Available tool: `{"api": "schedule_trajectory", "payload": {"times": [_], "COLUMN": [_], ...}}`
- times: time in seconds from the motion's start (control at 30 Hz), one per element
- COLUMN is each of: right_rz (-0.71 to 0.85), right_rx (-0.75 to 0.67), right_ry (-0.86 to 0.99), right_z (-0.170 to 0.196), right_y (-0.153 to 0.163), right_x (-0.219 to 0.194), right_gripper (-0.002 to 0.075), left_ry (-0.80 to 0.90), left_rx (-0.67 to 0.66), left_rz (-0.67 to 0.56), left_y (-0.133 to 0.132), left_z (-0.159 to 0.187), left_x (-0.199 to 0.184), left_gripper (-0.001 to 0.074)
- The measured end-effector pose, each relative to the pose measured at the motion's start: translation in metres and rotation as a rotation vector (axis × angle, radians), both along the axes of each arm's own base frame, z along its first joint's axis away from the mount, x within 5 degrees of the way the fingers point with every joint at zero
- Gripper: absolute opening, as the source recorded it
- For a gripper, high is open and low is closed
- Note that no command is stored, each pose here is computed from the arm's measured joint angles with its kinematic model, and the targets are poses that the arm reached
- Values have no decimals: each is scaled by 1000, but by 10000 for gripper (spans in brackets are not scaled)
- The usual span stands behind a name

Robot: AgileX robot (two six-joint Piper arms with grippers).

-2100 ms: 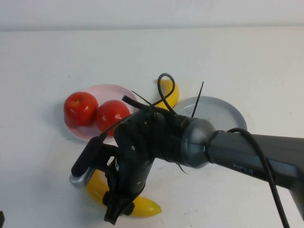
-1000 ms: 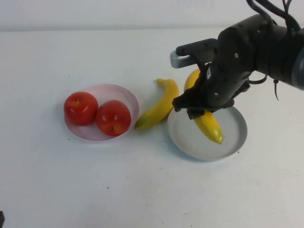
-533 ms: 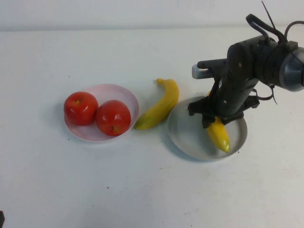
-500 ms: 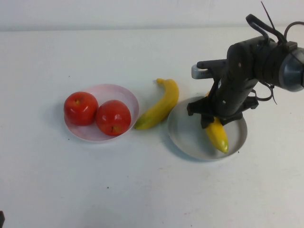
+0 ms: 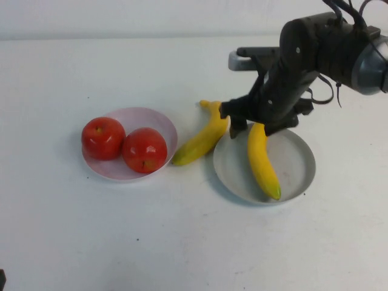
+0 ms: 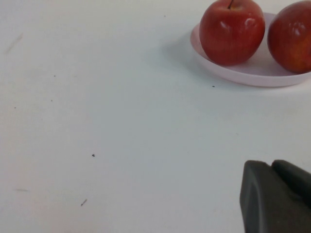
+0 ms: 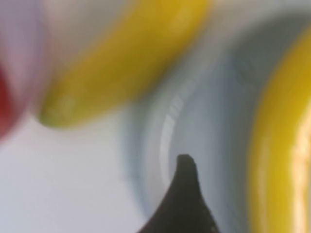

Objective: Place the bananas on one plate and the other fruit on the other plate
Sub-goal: Put another type of fruit in the right plate

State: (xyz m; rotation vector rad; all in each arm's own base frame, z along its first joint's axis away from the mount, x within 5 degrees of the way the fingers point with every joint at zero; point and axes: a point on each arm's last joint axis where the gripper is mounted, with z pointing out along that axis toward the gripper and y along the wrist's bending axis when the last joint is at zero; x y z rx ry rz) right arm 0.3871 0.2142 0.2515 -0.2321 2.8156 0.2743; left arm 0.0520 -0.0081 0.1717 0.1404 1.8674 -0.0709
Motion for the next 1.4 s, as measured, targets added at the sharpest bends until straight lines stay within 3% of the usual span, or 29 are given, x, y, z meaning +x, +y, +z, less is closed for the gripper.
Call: {"api": "schedule_trajectory", "payload": {"times": [0.17,0.27,0.67,1.03,1.13,1.27,1.4], "right_rz": [14,8,17,20,20,18,14], "right_rx": [139,177,122,69,61,74,96], "right_ry": [-153,-190,-191,-191,-181,-189,-205], "right_z": [23,18,-39,-58,-65,-66,-61], "right_y": [29,38,57,54,54,56,57], "right_x": [13,27,69,78,79,80,82], "right_gripper": [497,496,495,489,441,318,321], "left_ry": [0,0,0,0,0,0,0], "left_rx": [0,0,0,0,0,0,0], "left_rz": [0,0,0,0,0,0,0], "left_y": [0,0,0,0,0,0,0], "left_z": [0,0,0,0,0,0,0], "left_x": [0,0,0,0,0,0,0], "left_gripper": [-1,-1,-1,-1,-1,-1,-1]}}
